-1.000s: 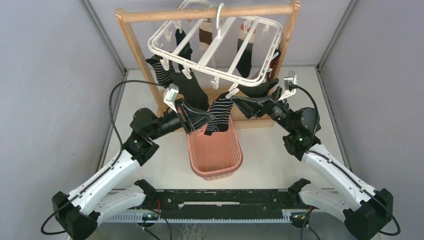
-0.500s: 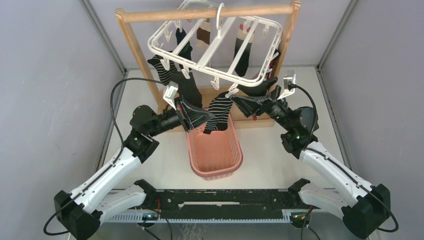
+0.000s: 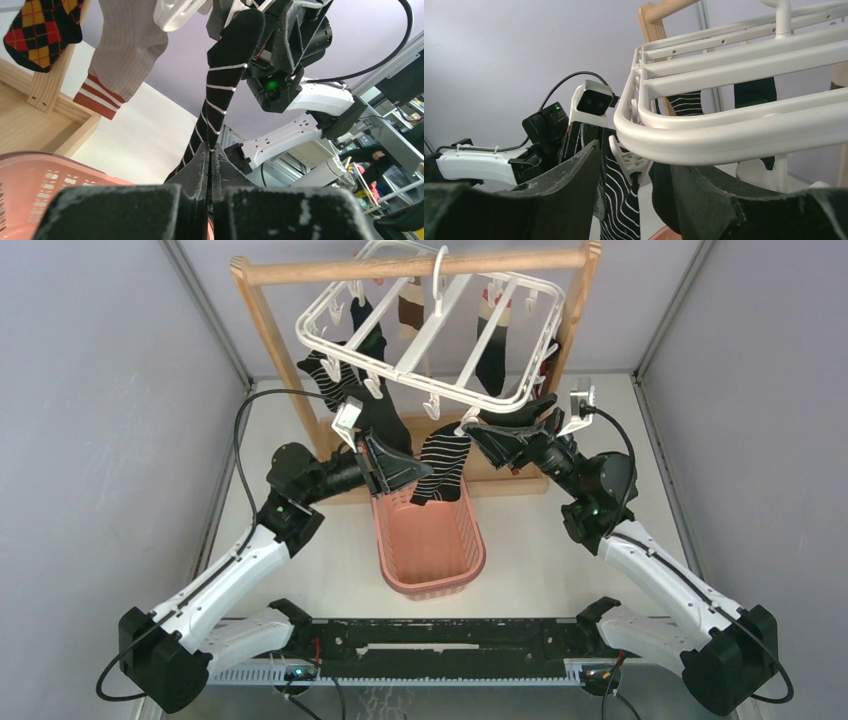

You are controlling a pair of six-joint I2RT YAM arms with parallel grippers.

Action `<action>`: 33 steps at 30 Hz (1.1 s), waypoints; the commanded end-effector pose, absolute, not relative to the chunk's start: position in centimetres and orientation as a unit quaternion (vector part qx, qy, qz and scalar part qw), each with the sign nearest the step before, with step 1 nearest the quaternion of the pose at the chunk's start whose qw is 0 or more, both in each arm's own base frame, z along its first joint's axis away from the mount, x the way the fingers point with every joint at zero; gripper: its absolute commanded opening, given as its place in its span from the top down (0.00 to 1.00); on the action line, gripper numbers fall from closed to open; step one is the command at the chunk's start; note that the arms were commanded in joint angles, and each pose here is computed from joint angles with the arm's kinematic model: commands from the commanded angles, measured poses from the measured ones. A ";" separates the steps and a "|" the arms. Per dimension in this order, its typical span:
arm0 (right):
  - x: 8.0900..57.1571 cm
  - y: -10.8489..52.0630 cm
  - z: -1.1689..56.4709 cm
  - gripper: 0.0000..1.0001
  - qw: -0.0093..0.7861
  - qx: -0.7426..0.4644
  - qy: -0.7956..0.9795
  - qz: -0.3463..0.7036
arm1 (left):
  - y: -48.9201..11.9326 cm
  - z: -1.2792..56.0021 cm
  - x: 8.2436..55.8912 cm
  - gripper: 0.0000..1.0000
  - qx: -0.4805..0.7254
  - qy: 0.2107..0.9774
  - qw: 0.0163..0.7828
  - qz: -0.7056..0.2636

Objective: Remove the socks clipped to the hanger
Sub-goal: Remove the sock from the hanger.

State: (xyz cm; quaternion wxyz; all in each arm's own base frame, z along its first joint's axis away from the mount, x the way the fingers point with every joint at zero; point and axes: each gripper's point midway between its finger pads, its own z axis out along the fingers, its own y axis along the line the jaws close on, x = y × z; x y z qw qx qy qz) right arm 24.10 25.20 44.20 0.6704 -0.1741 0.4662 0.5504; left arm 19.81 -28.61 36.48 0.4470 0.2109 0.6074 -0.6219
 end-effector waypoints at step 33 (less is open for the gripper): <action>23.8 24.9 46.4 0.71 0.679 -0.181 0.443 0.557 | -28.0 37.7 19.4 1.00 0.221 0.597 0.454 -0.623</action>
